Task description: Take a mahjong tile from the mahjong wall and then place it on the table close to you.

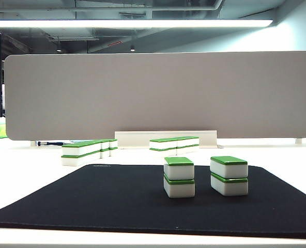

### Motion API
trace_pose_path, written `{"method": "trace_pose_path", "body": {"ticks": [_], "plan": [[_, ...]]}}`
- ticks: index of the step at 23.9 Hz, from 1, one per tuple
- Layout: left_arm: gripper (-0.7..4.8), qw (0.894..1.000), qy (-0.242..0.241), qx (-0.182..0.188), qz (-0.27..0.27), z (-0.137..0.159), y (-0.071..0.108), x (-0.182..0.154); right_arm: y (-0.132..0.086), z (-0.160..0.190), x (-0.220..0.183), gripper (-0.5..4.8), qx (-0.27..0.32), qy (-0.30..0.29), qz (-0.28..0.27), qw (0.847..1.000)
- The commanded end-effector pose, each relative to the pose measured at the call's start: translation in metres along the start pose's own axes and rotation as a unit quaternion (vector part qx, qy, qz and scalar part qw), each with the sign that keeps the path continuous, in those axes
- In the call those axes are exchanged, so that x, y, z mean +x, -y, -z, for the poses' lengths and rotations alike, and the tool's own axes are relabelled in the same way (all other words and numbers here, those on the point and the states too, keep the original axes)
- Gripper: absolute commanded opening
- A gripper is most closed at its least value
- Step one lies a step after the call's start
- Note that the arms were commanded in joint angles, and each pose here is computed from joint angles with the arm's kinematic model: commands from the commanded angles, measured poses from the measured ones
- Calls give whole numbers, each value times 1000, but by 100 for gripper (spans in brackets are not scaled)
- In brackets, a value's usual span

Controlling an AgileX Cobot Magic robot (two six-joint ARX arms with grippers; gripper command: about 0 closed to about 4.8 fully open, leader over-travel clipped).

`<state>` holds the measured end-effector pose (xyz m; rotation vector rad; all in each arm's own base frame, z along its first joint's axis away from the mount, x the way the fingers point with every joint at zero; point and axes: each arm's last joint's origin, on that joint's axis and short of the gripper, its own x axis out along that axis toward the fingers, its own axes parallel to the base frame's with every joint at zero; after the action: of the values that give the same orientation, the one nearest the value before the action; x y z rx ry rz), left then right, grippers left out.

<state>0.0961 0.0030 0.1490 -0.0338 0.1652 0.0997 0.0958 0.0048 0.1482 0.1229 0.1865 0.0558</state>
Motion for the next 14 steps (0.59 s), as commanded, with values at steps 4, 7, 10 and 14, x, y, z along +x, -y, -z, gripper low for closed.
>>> {"method": "trace_pose_path", "body": {"ticks": [4, 7, 10, 14], "plan": [[18, 1000, -5, 2, 4, 1, 0, 0, 0, 0, 0, -1, -14, 4, 3, 1000], [19, 1000, -5, 2, 4, 1, 0, 0, 0, 0, 0, -1, -28, 4, 3, 1000], [19, 1000, -5, 2, 4, 1, 0, 0, 0, 0, 0, -1, -27, 5, 1, 1000], [18, 1000, -5, 2, 4, 1, 0, 0, 0, 0, 0, -1, -27, 5, 0, 1000]]}}
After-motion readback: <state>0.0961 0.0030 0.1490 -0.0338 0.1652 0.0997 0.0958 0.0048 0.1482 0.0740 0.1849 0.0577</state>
